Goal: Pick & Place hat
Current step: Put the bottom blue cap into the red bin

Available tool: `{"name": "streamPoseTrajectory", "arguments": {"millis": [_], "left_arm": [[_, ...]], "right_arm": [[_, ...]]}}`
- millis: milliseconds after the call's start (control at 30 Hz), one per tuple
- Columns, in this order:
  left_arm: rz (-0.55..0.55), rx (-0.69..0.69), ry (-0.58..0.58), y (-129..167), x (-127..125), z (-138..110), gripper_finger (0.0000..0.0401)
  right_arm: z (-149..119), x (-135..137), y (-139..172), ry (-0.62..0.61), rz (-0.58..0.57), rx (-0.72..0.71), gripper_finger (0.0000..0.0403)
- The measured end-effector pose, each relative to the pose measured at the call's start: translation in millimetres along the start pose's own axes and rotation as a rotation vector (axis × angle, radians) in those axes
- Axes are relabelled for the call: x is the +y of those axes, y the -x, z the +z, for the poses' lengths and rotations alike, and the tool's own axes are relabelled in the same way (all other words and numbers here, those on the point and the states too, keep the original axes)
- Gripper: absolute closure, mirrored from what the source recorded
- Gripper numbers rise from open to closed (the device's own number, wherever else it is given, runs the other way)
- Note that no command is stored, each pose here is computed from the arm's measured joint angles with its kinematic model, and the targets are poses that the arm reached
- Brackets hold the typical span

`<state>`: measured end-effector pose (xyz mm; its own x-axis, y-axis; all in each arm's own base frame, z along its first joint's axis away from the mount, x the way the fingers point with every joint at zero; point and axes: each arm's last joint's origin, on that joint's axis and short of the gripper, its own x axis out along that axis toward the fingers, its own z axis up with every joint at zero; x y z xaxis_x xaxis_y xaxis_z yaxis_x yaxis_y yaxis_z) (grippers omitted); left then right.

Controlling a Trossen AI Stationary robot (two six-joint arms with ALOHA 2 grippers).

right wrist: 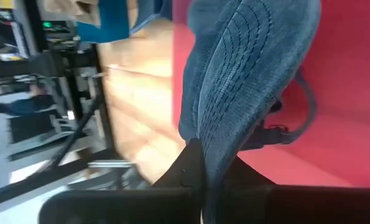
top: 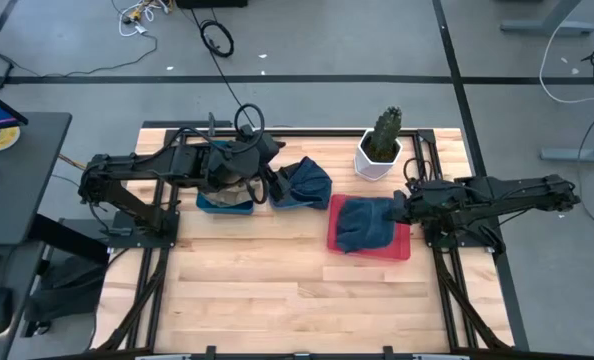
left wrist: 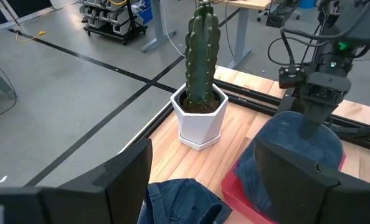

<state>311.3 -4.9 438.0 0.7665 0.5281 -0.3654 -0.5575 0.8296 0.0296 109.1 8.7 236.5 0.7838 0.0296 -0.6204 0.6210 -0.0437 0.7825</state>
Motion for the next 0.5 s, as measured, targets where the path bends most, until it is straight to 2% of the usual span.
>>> {"name": "streamPoseTrajectory", "arguments": {"millis": [300,500], "left_arm": [[-0.018,0.005,0.008,-0.1,-0.4,-0.1,0.0114],[-0.028,0.008,0.022,-0.1,-0.7,-0.2,0.0114]], "right_arm": [[2.1,-0.8,-2.7,0.168,-0.029,-0.075,0.0399],[2.1,-3.5,-9.1,0.288,-0.106,-0.07,0.0399]]}}
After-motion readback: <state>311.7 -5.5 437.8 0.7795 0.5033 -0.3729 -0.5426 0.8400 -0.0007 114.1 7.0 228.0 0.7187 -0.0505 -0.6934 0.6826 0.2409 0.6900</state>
